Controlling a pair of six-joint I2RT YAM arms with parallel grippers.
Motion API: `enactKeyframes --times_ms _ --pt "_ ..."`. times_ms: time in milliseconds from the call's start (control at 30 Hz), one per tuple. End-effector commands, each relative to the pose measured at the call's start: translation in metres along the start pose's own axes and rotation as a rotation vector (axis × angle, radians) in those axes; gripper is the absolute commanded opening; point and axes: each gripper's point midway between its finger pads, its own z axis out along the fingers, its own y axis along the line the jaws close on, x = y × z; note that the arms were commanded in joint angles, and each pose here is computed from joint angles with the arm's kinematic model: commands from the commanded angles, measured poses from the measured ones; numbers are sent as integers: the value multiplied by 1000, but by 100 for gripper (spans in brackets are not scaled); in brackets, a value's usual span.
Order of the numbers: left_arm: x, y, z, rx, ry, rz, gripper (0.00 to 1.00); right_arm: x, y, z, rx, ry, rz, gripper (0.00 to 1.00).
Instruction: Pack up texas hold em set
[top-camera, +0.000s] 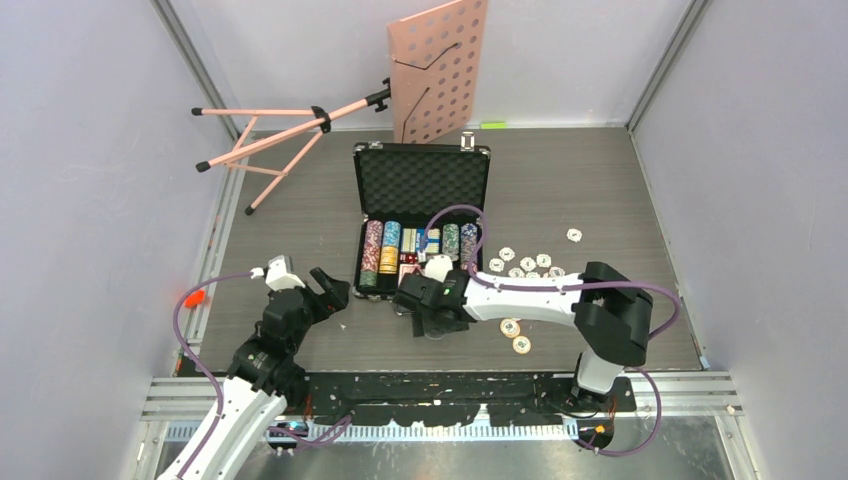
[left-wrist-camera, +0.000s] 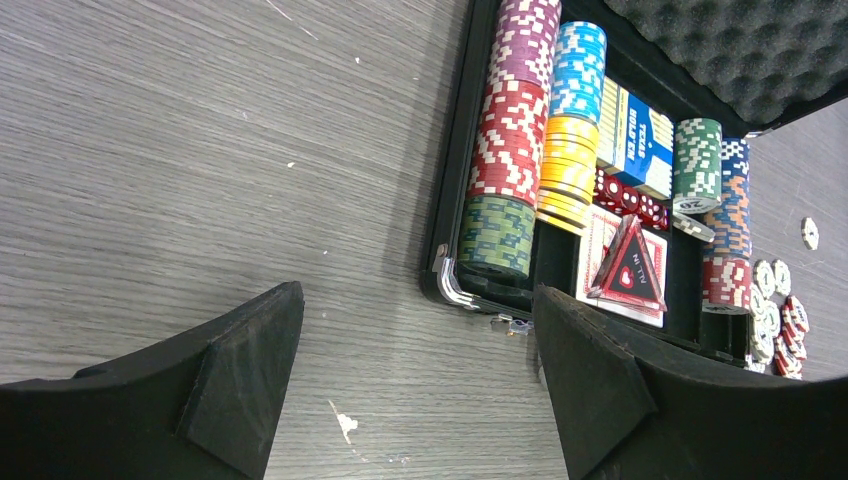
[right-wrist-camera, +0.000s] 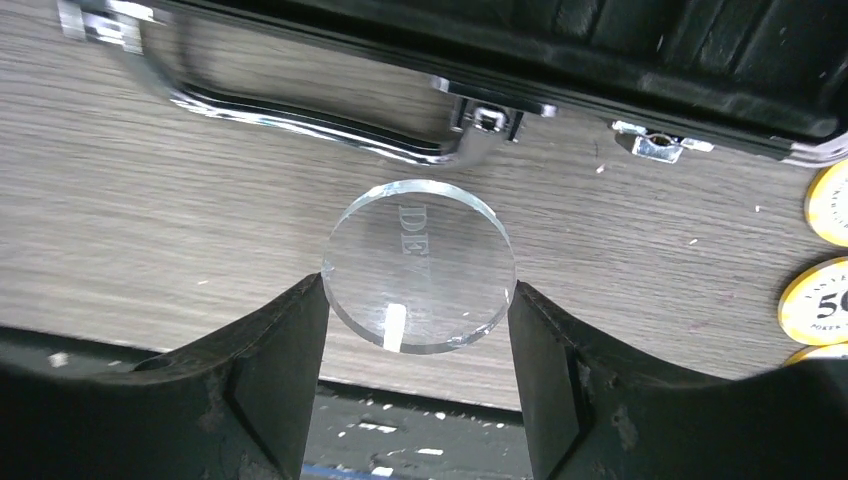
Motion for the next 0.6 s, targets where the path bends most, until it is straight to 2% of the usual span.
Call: enactKeyframes --times_ms 0,233,367,567 --pt "-8 -8 1 34 -32 9 87 -53 18 -47 -96 -133 29 54" --pt "-8 -8 1 31 -32 9 87 -120 14 -52 -116 -213 38 53" --pt "-8 -7 1 31 -32 9 87 -165 9 -43 -108 -239 60 53" --pt "-8 -7 1 28 -31 10 87 -203 12 -15 -85 -229 60 55"
